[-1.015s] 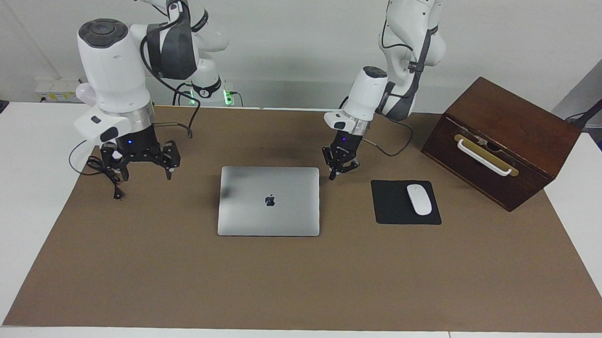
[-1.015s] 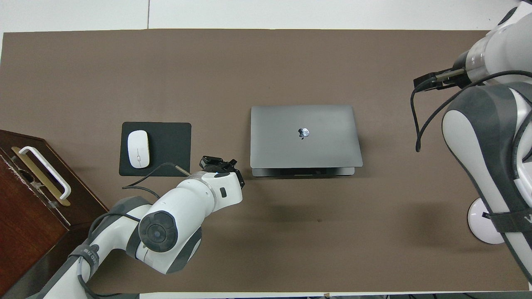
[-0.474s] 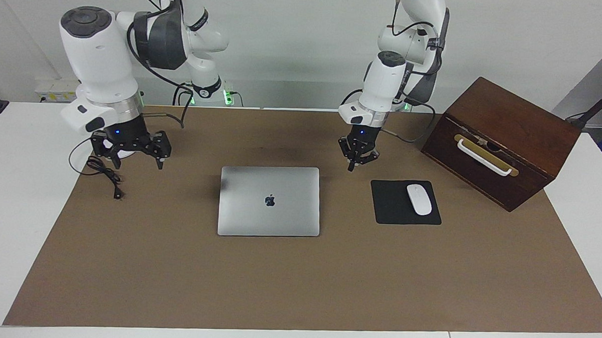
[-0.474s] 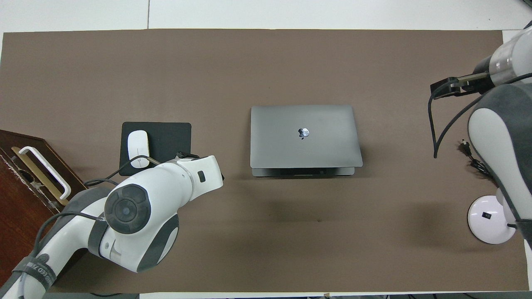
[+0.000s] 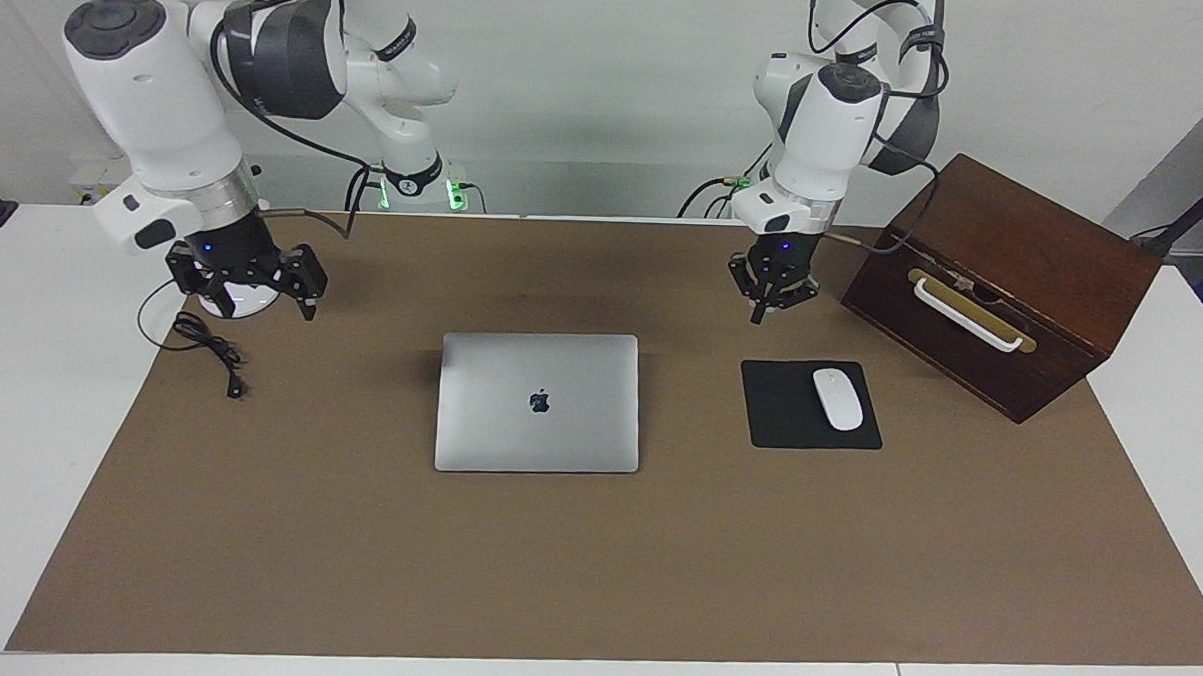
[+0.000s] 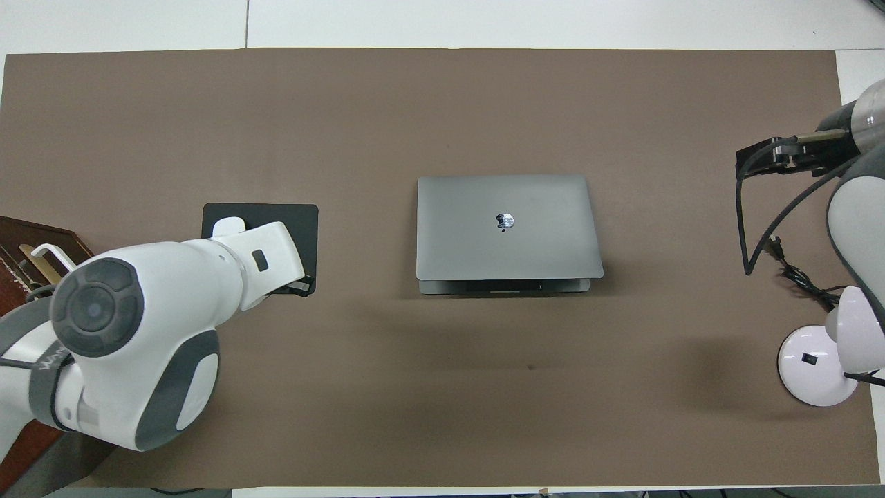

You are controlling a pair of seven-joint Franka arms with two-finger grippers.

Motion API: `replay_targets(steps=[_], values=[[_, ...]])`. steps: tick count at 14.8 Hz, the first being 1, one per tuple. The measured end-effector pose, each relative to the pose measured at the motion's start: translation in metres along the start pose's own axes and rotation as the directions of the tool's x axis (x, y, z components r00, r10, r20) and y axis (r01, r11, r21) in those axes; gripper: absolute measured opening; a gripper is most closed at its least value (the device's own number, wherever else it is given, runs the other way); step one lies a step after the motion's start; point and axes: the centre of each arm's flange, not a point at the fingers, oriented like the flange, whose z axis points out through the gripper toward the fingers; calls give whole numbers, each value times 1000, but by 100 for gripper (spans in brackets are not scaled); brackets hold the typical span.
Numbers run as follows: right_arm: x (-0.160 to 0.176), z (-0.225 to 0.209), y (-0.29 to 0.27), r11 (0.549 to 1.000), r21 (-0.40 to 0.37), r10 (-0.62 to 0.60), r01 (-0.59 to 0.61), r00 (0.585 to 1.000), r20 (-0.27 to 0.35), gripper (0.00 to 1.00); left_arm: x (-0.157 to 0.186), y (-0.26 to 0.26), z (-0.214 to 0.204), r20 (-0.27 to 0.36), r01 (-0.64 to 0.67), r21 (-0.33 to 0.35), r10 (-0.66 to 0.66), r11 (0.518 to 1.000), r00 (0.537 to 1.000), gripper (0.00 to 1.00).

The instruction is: Close laptop with both arms

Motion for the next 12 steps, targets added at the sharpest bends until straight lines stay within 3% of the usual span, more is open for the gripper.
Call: replay_targets(steps=[3,4,12], values=[[-9,0,6,1000,-3,11,-12,1000,-27,100,4,-29,-23,27,55,9,-55,998,998,1],[-8,1,9,1000,-3,16,-16,999,-42,100,5,-39,-29,33,73,13,-74,997,997,7],[-13,-18,14,1000,-5,25,-26,999,-24,100,-7,-129,-56,18,241,49,-243,969,970,95]])
